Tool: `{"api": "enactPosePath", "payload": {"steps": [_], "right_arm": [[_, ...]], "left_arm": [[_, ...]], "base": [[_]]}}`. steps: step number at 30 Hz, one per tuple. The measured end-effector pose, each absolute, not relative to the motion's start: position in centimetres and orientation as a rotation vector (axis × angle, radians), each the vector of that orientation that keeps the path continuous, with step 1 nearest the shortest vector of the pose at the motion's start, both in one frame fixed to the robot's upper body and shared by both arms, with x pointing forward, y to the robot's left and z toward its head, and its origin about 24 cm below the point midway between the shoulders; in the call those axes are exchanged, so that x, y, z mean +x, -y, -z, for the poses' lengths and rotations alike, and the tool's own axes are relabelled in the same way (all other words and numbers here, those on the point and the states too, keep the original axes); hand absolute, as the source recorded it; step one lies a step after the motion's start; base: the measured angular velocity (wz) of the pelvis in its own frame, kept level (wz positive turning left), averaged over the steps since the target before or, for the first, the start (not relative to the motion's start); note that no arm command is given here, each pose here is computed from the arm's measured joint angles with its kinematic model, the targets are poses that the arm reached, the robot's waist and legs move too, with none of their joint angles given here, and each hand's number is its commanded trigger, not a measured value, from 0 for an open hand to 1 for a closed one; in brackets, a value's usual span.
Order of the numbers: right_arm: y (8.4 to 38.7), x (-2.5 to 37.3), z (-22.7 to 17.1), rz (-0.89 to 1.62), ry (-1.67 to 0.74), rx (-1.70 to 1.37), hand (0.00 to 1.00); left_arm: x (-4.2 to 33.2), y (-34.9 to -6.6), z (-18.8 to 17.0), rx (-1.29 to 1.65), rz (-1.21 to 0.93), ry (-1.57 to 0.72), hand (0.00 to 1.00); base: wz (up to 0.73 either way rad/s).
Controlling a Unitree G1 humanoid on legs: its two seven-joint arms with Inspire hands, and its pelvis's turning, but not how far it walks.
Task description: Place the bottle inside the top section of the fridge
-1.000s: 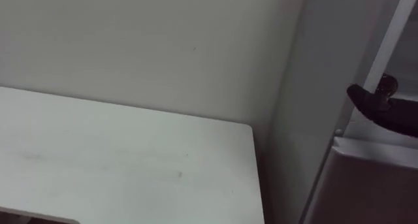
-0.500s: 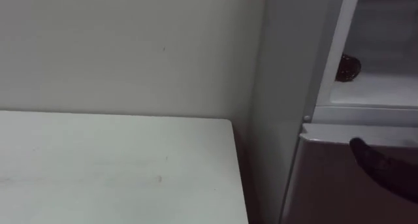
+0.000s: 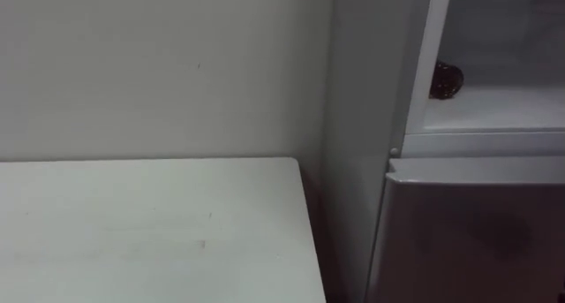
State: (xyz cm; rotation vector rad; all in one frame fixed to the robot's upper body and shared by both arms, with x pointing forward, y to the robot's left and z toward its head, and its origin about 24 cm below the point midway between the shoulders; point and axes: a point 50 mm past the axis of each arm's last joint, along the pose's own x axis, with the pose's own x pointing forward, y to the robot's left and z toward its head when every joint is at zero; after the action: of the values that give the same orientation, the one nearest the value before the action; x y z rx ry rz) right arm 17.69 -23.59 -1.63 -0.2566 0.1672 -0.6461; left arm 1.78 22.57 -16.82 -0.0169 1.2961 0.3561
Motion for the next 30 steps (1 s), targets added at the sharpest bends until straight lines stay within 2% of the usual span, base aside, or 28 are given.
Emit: {"api": "enactPosePath", "payload": {"steps": [6, 11, 21, 30], "right_arm": [[24.6, 14.5, 6.2, 0.687, -0.412, -0.282, 0.0], [26.0, 9.9, 10.6, 0.753, -0.692, -0.326, 0.0], [25.9, 7.6, 12.5, 0.68, -0.839, -0.277, 0.0], [24.6, 5.0, 14.8, 0.58, -1.032, -0.117, 0.0]], "left_arm": [[2.4, -22.3, 16.7, -0.026, -0.339, -1.271, 0.0], [2.9, -22.3, 16.6, -0.027, -0.339, -1.243, 0.0], [3.2, -22.4, 16.5, 0.058, -0.275, -1.235, 0.0], [3.3, -22.6, 16.5, 0.091, -0.262, -1.234, 0.0]], "base": [[0.0], [0.06], [0.0], [0.0]]}}
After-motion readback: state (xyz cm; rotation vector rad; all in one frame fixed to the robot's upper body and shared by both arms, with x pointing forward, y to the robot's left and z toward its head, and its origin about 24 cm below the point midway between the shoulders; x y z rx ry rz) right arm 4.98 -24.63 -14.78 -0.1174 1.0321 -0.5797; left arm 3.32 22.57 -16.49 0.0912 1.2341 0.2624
